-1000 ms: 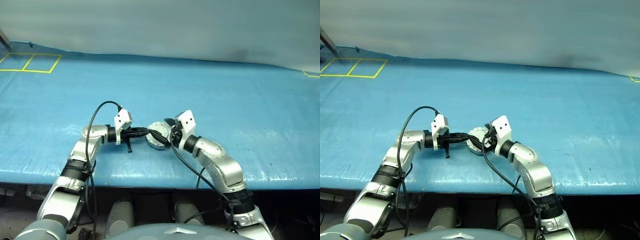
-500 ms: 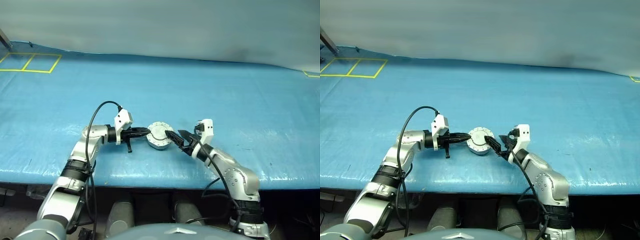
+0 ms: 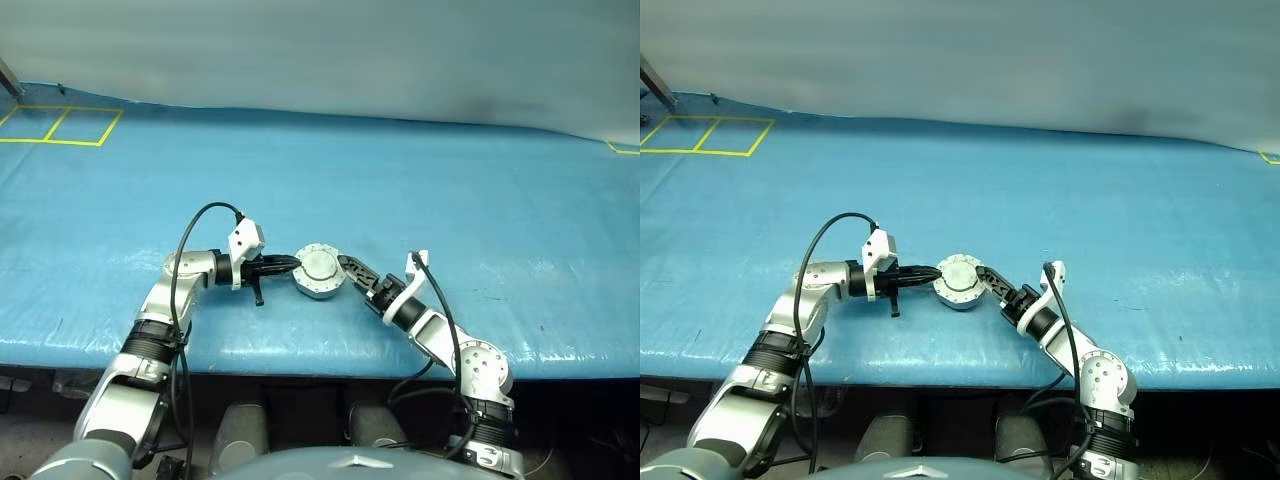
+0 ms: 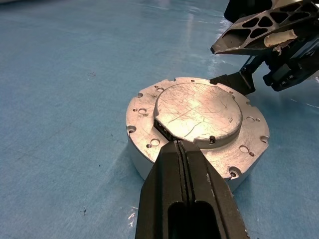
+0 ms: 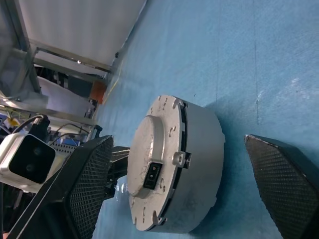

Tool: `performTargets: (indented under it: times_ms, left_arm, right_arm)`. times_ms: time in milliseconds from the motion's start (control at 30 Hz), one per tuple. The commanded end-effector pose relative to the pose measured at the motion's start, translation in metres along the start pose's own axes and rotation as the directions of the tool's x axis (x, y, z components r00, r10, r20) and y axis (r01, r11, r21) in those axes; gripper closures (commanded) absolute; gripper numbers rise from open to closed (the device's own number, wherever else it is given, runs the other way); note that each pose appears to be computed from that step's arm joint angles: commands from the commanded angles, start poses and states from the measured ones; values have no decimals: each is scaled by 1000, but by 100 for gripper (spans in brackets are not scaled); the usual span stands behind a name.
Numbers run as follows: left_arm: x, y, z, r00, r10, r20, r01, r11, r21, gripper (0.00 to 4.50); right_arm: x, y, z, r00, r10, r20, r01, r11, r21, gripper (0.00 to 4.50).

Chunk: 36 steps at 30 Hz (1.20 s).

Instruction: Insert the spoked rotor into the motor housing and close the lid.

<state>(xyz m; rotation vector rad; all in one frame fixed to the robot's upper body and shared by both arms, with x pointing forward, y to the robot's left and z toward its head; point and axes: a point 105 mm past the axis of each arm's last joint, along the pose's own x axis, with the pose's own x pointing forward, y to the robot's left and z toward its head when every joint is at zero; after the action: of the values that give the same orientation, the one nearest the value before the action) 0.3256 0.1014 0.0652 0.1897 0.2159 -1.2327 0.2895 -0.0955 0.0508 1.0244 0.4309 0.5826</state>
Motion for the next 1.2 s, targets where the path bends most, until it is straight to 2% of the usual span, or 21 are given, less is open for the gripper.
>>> performTargets:
  times_ms: [33, 300, 733, 967, 1000, 1200]
  left_arm:
    - [1, -2, -4, 1000, -6, -22, 6, 1000, 8, 450]
    - [1, -2, -4, 1000, -5, -23, 5, 1000, 13, 450]
    - [-1, -2, -5, 1000, 0, -29, 0, 1000, 17, 450]
    - [-1, -3, -6, 999, 1, -32, 0, 1000, 18, 450]
    - [-1, -3, -6, 999, 1, -33, -1, 1000, 18, 450]
    - [-2, -3, -7, 999, 3, -36, -2, 1000, 17, 450]
  right_arm:
    - [2, 9, -11, 998, 55, -35, -54, 998, 35, 6]
    - [11, 18, -22, 992, 104, -66, -99, 993, 70, 6]
    - [9, 18, -9, 992, 124, 12, -124, 981, 147, 6]
    - [9, 14, -10, 995, 101, 7, -101, 983, 150, 226]
    - [9, 14, -10, 995, 101, 14, -102, 983, 155, 226]
    - [9, 12, -13, 995, 98, 7, -98, 981, 169, 336]
